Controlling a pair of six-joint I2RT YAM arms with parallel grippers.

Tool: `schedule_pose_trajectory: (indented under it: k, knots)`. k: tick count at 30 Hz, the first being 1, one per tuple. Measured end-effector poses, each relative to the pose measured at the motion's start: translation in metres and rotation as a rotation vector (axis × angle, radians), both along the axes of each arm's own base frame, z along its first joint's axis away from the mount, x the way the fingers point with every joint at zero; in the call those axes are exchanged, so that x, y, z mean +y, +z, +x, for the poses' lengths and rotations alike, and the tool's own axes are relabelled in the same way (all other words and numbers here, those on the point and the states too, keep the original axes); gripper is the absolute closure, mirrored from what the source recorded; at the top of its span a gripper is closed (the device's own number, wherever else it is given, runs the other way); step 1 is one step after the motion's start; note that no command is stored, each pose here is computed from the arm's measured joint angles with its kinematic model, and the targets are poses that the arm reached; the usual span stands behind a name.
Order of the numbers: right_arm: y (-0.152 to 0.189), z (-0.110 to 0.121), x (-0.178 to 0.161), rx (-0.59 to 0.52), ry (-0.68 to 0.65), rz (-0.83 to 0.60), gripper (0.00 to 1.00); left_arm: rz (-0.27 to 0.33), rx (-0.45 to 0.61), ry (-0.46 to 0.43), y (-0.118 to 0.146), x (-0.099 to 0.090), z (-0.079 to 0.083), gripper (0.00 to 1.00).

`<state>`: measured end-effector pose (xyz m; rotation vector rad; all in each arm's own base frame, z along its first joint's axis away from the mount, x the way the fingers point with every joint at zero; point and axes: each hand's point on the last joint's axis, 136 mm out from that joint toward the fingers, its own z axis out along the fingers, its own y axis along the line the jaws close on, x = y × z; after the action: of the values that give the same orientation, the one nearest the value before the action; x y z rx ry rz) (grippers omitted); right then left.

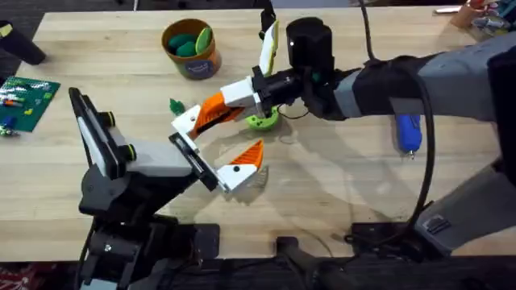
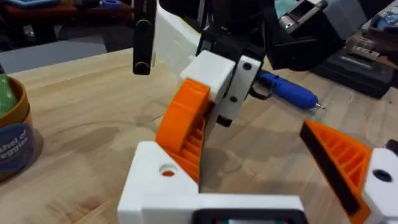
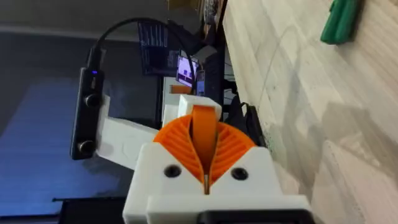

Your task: Pick up the gripper from the table and insert it into the empty holder that is missing its gripper. Then pick up a screw, insert it into the mounting hole, and use the screwdriver to tighten it. Finally, clean up the table by picking up the vegetable and placing it into the bucket.

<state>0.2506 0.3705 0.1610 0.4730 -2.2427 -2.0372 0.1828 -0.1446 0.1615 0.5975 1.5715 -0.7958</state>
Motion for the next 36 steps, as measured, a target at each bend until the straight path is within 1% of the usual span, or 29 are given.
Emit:
schedule_pose_trajectory:
  k: [22, 23, 25, 26, 28, 29, 33, 36]
  knots:
    - [0.000, 0.000, 0.000, 0.000, -0.001, 0.000, 0.980, 0.000, 0.000, -0.001, 0.000, 0.000, 0.000, 0.014]
    - [0.000, 0.000, 0.000, 0.001, -0.001, -0.001, 0.939, 0.000, 0.000, -0.001, 0.000, 0.000, 0.000, 0.014]
    - [-0.002, 0.001, 0.001, 0.003, -0.012, -0.008, 0.770, 0.001, -0.003, -0.013, 0.000, -0.001, -0.002, 0.014]
    - [-0.003, 0.001, 0.003, 0.004, -0.018, -0.014, 0.634, 0.003, -0.006, -0.012, 0.000, -0.001, -0.002, 0.014]
    - [-0.007, 0.002, 0.004, 0.010, -0.028, -0.025, 0.433, 0.008, -0.014, -0.006, 0.001, -0.001, -0.001, 0.014]
    - [-0.010, 0.002, 0.005, 0.014, -0.033, -0.031, 0.372, 0.011, -0.019, -0.003, 0.001, 0.000, 0.000, 0.014]
    - [-0.015, 0.004, 0.005, 0.021, -0.044, -0.042, 0.197, 0.019, -0.029, 0.007, 0.001, 0.001, 0.001, 0.014]
    - [-0.016, 0.005, 0.005, 0.021, -0.050, -0.046, 0.135, 0.025, -0.035, 0.010, 0.001, 0.001, 0.001, 0.014]
